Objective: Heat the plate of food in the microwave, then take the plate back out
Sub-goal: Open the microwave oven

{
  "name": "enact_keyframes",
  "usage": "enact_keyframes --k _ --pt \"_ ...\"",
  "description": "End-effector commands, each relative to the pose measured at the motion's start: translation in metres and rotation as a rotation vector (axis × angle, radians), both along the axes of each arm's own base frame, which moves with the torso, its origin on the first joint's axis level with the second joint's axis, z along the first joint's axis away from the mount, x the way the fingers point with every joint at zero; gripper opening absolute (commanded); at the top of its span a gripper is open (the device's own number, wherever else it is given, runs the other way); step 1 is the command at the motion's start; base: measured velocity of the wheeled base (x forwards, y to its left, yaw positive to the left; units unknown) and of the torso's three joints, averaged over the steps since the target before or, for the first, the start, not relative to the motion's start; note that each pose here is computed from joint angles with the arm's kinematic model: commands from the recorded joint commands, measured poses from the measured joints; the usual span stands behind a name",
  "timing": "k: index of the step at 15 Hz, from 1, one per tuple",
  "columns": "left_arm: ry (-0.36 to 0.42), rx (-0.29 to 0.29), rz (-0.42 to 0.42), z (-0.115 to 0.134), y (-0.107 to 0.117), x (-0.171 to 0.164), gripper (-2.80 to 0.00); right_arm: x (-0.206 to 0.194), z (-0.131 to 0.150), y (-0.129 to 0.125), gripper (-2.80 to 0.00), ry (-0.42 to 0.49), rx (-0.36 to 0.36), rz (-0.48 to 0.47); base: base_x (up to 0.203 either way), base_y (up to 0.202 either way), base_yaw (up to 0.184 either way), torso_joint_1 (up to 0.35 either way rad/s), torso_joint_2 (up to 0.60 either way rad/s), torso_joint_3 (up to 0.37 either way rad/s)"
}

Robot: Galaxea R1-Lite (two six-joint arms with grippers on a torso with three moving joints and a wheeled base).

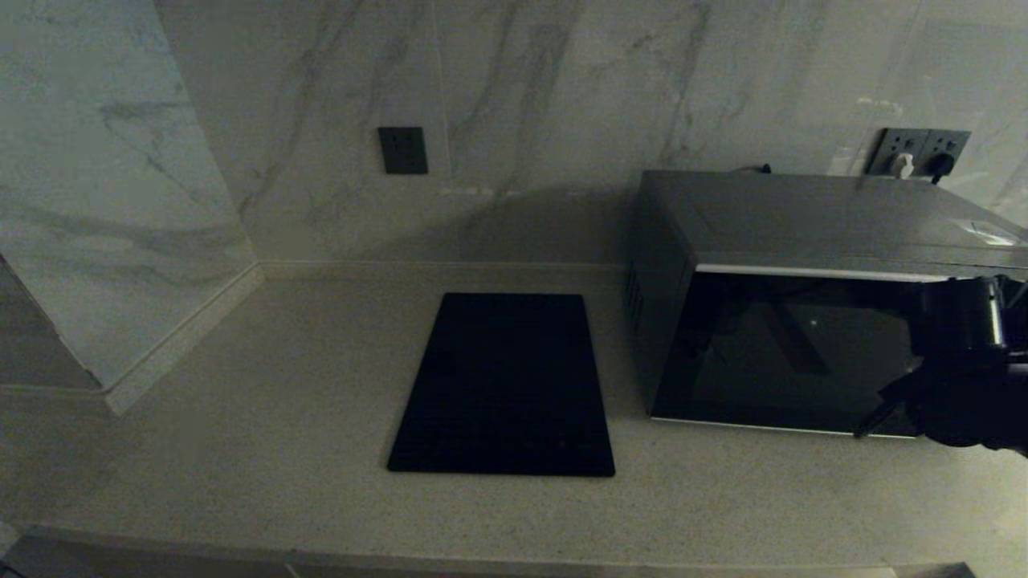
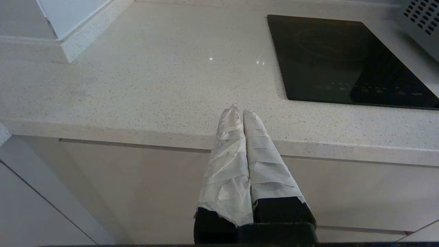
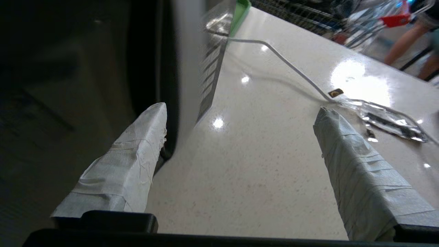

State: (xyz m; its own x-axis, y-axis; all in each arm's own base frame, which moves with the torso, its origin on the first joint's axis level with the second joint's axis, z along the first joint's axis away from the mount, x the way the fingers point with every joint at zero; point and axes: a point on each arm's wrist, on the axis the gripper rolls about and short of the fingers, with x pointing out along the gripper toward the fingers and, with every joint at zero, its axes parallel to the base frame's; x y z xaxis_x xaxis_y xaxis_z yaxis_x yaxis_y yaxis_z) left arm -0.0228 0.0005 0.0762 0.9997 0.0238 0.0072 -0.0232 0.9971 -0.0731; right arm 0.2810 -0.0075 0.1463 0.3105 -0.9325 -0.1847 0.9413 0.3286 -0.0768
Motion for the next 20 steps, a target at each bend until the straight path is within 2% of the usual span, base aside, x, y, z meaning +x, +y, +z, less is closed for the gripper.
enact_keyframes --k 1,5,11,15,20 --pt "0.000 -0.001 0.001 0.000 0.000 0.000 -2.80 0.017 -0.022 0.008 0.00 0.022 -0.033 -0.020 0.000 0.000 0.000 0.000 0.00 0.000" --pt "0.001 -0.001 0.001 0.000 0.000 0.000 -2.80 0.021 -0.030 0.003 0.00 0.024 -0.056 -0.070 0.000 0.000 0.000 0.000 0.00 0.000" --pt "0.001 -0.001 -0.001 0.000 0.000 0.000 -2.80 0.029 -0.034 -0.015 0.00 0.014 -0.045 -0.120 0.000 0.000 0.000 0.000 0.00 0.000" --pt "0.000 -0.001 0.001 0.000 0.000 0.000 -2.80 0.041 -0.033 -0.024 0.00 -0.015 -0.002 -0.091 0.000 0.000 0.000 0.000 0.00 0.000" --pt "0.000 -0.001 0.001 0.000 0.000 0.000 -2.80 0.051 -0.036 -0.025 0.00 -0.019 -0.003 -0.094 0.000 0.000 0.000 0.000 0.00 0.000"
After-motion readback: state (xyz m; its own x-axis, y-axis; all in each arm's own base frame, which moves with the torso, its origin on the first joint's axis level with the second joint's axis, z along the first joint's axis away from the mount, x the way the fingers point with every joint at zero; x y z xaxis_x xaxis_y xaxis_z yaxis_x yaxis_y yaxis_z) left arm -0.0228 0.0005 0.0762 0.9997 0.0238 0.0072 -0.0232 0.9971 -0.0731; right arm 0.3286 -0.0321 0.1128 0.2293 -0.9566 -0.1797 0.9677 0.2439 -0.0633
